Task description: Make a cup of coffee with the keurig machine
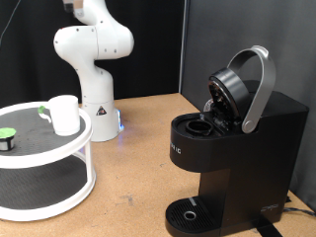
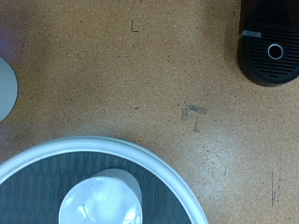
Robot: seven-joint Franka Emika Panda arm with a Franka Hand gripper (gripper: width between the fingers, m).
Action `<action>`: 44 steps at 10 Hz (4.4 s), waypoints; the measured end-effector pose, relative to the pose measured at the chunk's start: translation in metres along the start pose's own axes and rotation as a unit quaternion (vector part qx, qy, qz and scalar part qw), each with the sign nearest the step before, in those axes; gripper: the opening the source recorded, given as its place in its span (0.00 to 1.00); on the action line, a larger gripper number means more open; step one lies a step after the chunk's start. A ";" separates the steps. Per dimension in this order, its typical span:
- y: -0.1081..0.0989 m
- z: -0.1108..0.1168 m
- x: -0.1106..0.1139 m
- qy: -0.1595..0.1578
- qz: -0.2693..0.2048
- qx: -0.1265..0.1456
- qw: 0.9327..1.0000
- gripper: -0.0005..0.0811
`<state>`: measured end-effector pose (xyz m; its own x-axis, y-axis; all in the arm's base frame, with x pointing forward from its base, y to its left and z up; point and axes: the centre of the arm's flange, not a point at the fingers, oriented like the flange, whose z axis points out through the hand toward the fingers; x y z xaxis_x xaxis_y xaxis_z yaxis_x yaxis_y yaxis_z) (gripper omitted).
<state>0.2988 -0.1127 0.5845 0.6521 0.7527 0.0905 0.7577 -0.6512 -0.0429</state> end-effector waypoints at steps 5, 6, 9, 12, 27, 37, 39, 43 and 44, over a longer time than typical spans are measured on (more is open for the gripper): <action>0.030 -0.004 -0.078 -0.011 0.028 -0.008 1.000 0.99; 0.035 -0.004 -0.092 -0.014 0.035 -0.010 0.999 0.99; 0.045 -0.004 -0.115 -0.011 0.047 -0.008 0.999 0.99; 0.047 0.003 -0.113 0.000 -0.013 -0.015 1.000 0.99; 0.120 0.093 -0.128 -0.007 -0.256 -0.026 0.966 0.99; 0.136 0.156 -0.134 -0.029 -0.268 -0.028 0.963 0.99; 0.139 0.175 -0.134 -0.035 -0.266 -0.027 0.963 0.99; 0.139 0.206 -0.135 -0.040 -0.271 -0.030 0.961 0.99; 0.139 0.213 -0.135 -0.040 -0.278 -0.027 0.959 0.99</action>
<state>0.3219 -0.2846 0.3544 0.1498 0.9887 0.0082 0.9878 -0.1500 0.0426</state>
